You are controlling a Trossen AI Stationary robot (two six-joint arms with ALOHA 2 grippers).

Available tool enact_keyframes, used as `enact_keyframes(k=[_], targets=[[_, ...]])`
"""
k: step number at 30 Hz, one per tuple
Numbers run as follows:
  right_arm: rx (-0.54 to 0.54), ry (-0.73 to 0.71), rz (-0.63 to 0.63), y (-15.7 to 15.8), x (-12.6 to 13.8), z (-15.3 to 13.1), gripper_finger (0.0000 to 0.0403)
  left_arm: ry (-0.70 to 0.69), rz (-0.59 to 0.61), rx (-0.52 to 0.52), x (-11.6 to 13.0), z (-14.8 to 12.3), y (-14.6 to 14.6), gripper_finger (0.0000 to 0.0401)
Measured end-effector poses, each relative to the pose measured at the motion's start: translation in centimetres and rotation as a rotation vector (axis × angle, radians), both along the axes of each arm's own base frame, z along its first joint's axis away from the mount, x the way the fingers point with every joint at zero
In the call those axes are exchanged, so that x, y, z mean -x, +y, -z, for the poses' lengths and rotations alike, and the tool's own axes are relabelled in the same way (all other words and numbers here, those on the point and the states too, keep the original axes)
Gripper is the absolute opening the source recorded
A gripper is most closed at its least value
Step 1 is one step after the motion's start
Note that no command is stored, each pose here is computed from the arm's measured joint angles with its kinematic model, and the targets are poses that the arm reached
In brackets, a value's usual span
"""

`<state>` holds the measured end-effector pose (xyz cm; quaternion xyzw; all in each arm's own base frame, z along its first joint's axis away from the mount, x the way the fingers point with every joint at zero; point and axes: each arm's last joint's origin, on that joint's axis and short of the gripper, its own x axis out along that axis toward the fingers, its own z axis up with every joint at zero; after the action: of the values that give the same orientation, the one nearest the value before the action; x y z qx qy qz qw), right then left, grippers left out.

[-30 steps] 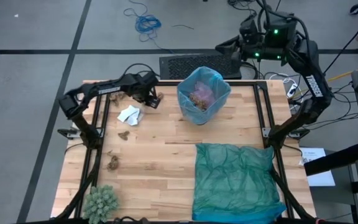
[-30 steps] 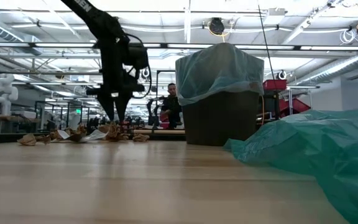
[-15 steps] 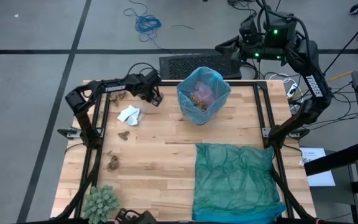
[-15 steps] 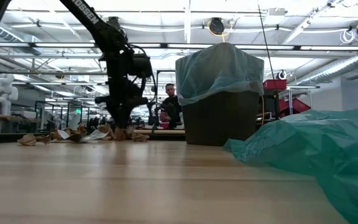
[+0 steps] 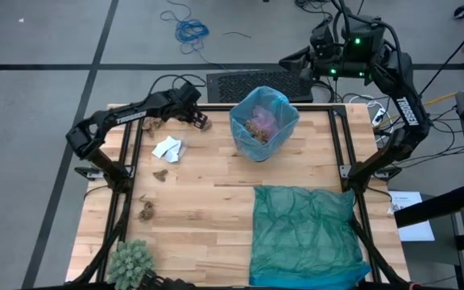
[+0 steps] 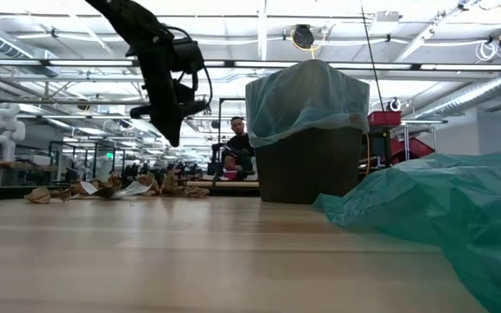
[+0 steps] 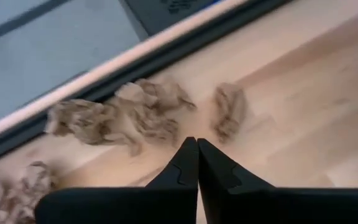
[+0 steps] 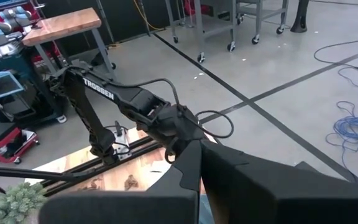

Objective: Place trash/remove bag and relplace
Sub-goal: Put the brown napkin into the black trash bin

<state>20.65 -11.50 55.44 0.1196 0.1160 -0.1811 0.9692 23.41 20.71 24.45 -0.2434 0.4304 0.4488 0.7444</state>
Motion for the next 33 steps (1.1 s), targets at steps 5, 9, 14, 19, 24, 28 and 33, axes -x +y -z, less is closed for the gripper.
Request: enact_keyframes(k=[5,9,14,19,24,28,33], targets=[[0.002,0.001,-0.002,0.0,0.0,0.0,0.0,-0.002,-0.027,0.032,0.0,1.5,1.6,0.0044],[0.002,0.001,-0.003,0.0,0.0,0.0,0.0,0.005,-0.024,0.098,-0.1,3.1,2.3,0.0087],[0.001,0.001,-0.004,0.0,0.0,0.0,0.0,0.041,-0.045,0.112,-0.1,4.3,2.9,0.0141],[0.001,0.001,-0.004,0.0,0.0,0.0,0.0,0.082,-0.07,0.131,0.1,5.7,3.8,0.0172],[-0.007,-0.003,-0.002,0.0,0.0,0.0,0.0,0.131,-0.054,0.174,0.0,7.7,4.3,0.0175],[-0.01,-0.003,-0.001,0.0,0.0,0.0,0.0,0.166,-0.054,0.176,-0.1,8.3,4.3,0.0142],[-0.022,-0.007,0.003,0.0,0.0,0.0,0.0,0.116,-0.033,0.153,-0.3,6.8,3.7,0.0019]])
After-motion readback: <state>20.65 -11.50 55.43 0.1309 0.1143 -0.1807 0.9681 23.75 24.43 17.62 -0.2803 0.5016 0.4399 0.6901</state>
